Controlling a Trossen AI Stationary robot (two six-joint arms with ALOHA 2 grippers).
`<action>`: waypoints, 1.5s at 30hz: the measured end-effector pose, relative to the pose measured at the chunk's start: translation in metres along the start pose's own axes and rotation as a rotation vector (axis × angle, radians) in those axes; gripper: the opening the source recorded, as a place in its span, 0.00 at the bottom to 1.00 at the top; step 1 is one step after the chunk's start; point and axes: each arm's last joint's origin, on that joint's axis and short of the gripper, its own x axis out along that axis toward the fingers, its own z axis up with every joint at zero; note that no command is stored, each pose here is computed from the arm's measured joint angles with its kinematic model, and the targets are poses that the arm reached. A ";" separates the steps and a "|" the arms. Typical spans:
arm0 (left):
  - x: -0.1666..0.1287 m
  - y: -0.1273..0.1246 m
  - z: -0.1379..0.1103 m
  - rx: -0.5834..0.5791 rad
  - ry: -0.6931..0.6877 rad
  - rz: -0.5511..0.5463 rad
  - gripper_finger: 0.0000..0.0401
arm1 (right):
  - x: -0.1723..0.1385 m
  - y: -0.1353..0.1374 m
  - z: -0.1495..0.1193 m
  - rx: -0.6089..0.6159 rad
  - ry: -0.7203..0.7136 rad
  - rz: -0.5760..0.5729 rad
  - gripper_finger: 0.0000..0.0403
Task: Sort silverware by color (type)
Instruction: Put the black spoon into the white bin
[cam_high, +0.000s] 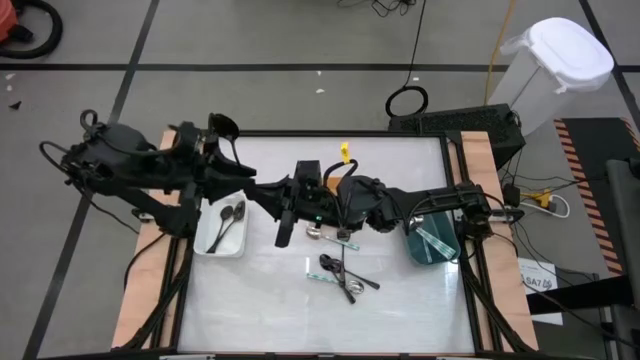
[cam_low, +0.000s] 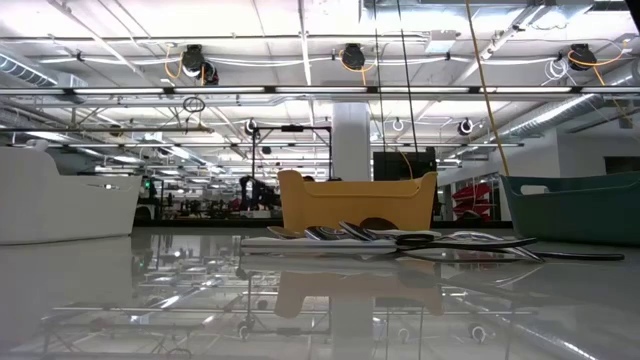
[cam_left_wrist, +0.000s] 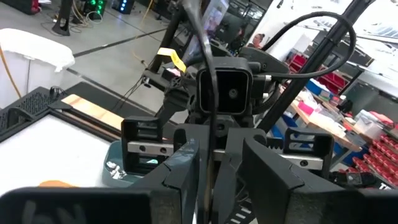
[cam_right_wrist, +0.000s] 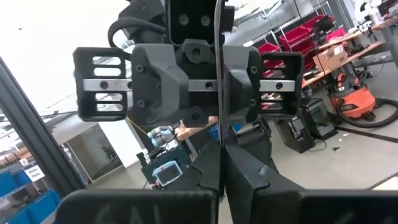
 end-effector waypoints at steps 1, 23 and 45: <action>-0.001 0.000 0.001 -0.004 -0.003 -0.002 0.30 | 0.000 0.000 0.001 0.000 -0.006 0.003 0.01; -0.007 0.001 0.003 0.022 -0.014 -0.007 0.18 | 0.000 0.001 0.006 -0.040 -0.055 0.012 0.01; -0.009 0.001 0.005 0.038 -0.025 -0.020 0.00 | 0.000 0.001 0.005 -0.034 -0.048 -0.011 0.14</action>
